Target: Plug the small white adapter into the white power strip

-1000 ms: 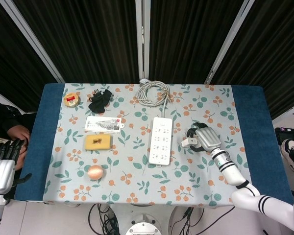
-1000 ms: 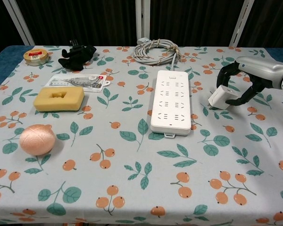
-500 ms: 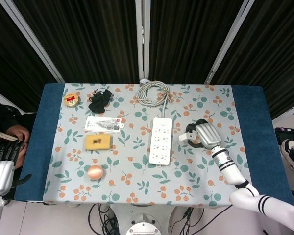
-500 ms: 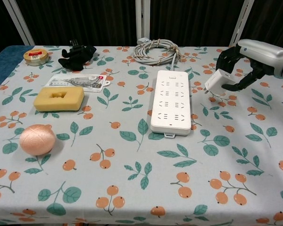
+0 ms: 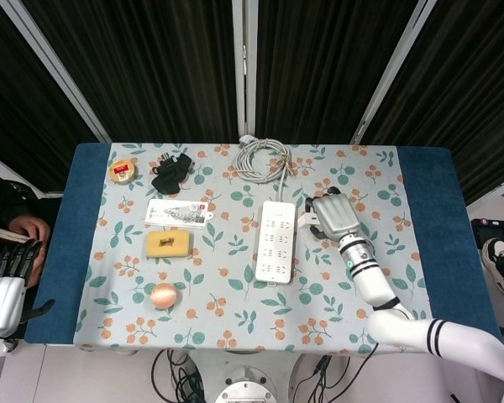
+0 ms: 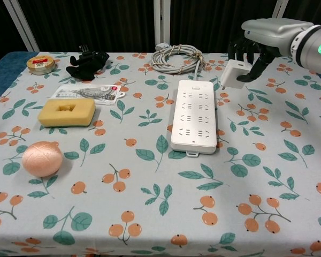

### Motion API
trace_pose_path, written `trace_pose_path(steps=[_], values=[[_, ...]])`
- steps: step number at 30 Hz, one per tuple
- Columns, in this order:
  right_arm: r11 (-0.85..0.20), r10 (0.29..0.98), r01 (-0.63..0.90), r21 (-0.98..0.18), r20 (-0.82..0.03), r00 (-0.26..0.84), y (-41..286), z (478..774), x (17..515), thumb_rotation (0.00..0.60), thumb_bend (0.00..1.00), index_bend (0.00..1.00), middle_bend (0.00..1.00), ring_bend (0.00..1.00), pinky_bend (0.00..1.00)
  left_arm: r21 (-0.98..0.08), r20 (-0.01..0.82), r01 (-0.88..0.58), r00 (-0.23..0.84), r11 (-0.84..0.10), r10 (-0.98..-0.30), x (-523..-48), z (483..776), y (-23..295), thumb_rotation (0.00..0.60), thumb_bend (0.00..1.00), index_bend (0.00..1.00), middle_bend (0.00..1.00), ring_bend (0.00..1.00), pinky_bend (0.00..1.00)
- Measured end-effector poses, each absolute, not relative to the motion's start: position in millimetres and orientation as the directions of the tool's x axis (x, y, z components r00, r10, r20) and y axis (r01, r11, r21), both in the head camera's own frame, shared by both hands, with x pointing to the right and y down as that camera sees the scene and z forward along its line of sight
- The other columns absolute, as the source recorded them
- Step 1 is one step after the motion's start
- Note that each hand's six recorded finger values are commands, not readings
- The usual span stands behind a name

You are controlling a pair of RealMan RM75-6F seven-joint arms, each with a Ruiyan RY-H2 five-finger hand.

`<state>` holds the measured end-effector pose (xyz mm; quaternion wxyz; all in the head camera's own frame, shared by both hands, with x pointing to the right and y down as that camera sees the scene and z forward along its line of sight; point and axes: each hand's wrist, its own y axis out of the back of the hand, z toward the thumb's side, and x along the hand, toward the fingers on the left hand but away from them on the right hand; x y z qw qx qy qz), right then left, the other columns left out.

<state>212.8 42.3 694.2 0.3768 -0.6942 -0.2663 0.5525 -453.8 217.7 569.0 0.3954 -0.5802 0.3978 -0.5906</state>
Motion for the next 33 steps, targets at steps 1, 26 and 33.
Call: trace_pose_path(steps=[1,26,33], values=[[-0.584,0.780,-0.049,-0.810,-0.577,0.240,40.6,695.5,207.4,0.600,0.52,0.80,0.67,0.45,0.21,-0.929,0.371,0.004,-0.017,-0.371,-0.929,-454.7,569.2,218.4,0.600,0.00,0.05,0.04,0.00,0.00],[-0.632,0.738,-0.170,-0.756,-0.654,0.167,27.2,719.4,125.0,0.600,0.52,0.81,0.68,0.46,0.17,-0.930,0.367,-0.011,-0.036,-0.367,-0.930,-465.6,571.9,225.1,0.600,0.00,0.05,0.04,0.00,0.00],[-0.636,0.734,-0.177,-0.751,-0.660,0.160,29.4,725.0,124.1,0.600,0.52,0.81,0.68,0.46,0.14,-0.930,0.368,-0.012,-0.039,-0.368,-0.929,-466.8,573.6,225.1,0.600,0.00,0.05,0.04,0.00,0.00]])
